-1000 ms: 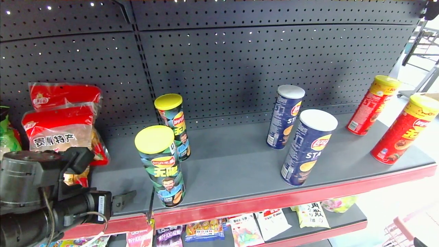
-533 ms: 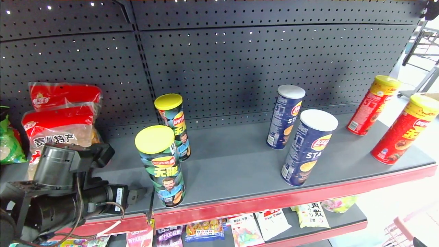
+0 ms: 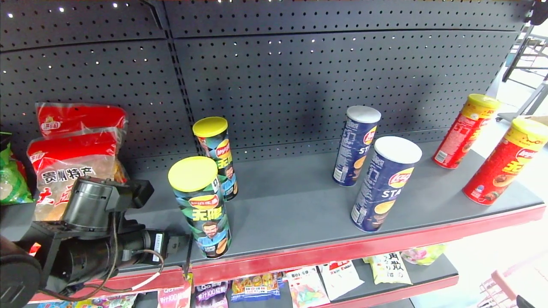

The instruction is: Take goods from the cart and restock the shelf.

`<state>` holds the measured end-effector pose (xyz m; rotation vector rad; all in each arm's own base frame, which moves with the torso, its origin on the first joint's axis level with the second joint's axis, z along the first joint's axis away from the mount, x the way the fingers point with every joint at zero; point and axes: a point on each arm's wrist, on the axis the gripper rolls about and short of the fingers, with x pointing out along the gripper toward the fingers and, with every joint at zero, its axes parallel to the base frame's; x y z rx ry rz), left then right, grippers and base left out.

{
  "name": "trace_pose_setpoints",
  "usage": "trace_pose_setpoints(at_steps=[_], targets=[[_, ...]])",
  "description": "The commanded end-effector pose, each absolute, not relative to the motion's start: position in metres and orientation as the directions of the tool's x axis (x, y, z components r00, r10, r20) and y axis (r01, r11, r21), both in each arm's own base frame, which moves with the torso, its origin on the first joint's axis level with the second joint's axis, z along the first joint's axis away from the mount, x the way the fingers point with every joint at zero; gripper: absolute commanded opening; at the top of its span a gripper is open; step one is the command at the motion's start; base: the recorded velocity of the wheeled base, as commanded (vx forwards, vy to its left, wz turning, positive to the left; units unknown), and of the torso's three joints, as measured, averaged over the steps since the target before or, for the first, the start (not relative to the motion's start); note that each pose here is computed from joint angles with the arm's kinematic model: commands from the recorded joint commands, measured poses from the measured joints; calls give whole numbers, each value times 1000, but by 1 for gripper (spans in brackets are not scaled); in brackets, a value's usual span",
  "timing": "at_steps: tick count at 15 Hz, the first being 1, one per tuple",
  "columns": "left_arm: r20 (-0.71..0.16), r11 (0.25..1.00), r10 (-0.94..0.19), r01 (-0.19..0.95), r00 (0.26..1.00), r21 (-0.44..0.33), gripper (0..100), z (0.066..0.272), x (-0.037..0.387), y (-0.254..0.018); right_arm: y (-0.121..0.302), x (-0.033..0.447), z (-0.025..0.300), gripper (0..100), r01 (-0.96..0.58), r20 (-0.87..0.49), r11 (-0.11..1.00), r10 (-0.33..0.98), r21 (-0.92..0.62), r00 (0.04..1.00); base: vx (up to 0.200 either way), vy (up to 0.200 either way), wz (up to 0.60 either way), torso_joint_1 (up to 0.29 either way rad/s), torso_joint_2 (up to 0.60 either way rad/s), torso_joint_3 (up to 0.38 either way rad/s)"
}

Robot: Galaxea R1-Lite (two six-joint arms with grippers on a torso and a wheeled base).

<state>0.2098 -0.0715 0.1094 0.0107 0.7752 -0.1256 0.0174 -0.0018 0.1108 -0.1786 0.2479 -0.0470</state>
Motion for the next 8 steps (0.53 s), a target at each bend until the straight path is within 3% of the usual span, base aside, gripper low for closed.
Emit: trace_pose_setpoints(at_steps=[1,8], targets=[[-705,991,-116,130,700,-35,100,107,212,-75,-2,18,111,100,23,-243,983,-68,-182,968,0,0,0,0,0,0],[-697,990,-118,134,708,-32,100,110,219,-80,-2,18,111,100,24,-240,983,-68,-180,968,0,0,0,0,0,0]])
